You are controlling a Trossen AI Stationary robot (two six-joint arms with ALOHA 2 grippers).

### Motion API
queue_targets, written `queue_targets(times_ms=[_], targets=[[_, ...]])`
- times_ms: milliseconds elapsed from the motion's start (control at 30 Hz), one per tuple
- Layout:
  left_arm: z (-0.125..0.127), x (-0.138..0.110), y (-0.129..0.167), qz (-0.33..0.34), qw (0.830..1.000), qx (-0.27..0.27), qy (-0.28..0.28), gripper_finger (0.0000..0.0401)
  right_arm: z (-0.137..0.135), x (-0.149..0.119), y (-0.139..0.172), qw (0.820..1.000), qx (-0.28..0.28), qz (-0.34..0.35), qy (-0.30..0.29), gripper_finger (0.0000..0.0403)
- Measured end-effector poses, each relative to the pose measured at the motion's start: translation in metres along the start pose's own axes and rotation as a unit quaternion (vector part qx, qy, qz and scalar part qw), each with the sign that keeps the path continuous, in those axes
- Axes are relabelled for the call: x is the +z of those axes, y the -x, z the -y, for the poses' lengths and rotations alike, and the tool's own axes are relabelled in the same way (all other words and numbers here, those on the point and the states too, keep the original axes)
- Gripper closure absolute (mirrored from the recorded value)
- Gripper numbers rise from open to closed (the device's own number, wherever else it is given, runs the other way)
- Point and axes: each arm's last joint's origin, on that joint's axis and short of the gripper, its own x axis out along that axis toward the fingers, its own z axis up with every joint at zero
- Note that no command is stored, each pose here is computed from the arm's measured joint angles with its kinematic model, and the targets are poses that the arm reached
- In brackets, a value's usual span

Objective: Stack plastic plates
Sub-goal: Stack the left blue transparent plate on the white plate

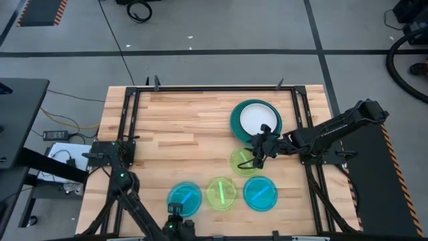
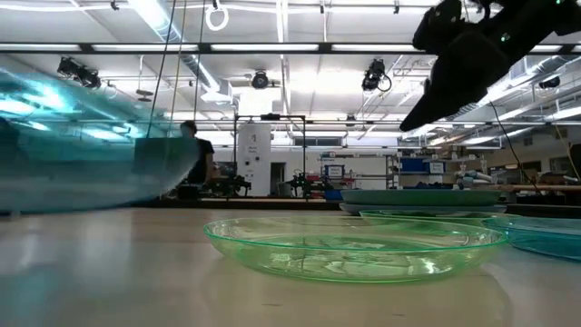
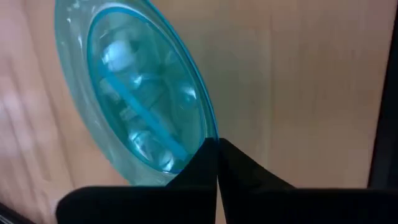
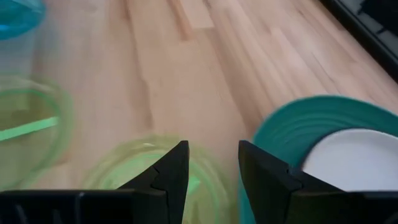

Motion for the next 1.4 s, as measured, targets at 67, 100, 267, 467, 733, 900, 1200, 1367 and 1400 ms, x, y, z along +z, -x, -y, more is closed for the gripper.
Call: queue_targets(times_ms=[67,100,267,467,733,900,1200,1367,1400], targets=[[-0.01,0.006,0.004,0.009,1.0,0.002,-0.01,0.0395,-0.004,0.002,0.003,1.0,0.01,0.004,0.004,0.0254],[-0.016,0.01,0.006,0.013,1.0,0.002,-0.018,0.0395,-0.006,0.001,0.004,1.0,0.013,0.004,0.011,0.0255],[-0.049,0.034,0.001,0.019,0.997,0.016,-0.072,0.0396,-0.01,-0.006,0.008,1.0,0.005,-0.017,0.017,0.0259],[-0.088,0.064,-0.019,0.01,0.983,0.059,-0.173,0.0396,-0.018,-0.015,0.013,0.998,0.029,-0.049,-0.002,0.0263],[-0.152,0.099,-0.051,-0.024,0.96,0.113,-0.256,0.0396,-0.017,-0.025,0.03,0.997,0.019,-0.074,-0.019,0.0264],[-0.203,0.121,-0.077,-0.045,0.95,0.135,-0.279,0.0396,-0.008,-0.026,0.041,0.996,-0.005,-0.07,-0.048,0.0264],[-0.291,0.151,-0.121,-0.041,0.939,0.131,-0.316,0.0396,0.006,-0.025,0.059,0.994,-0.014,-0.056,-0.089,0.0264],[-0.328,0.16,-0.139,-0.01,0.931,0.102,-0.352,0.0396,0.015,-0.022,0.07,0.994,-0.023,-0.025,-0.105,0.0264],[-0.335,0.163,-0.143,0.003,0.93,0.096,-0.354,0.0396,0.016,-0.022,0.072,0.994,-0.025,-0.017,-0.108,0.0264]])
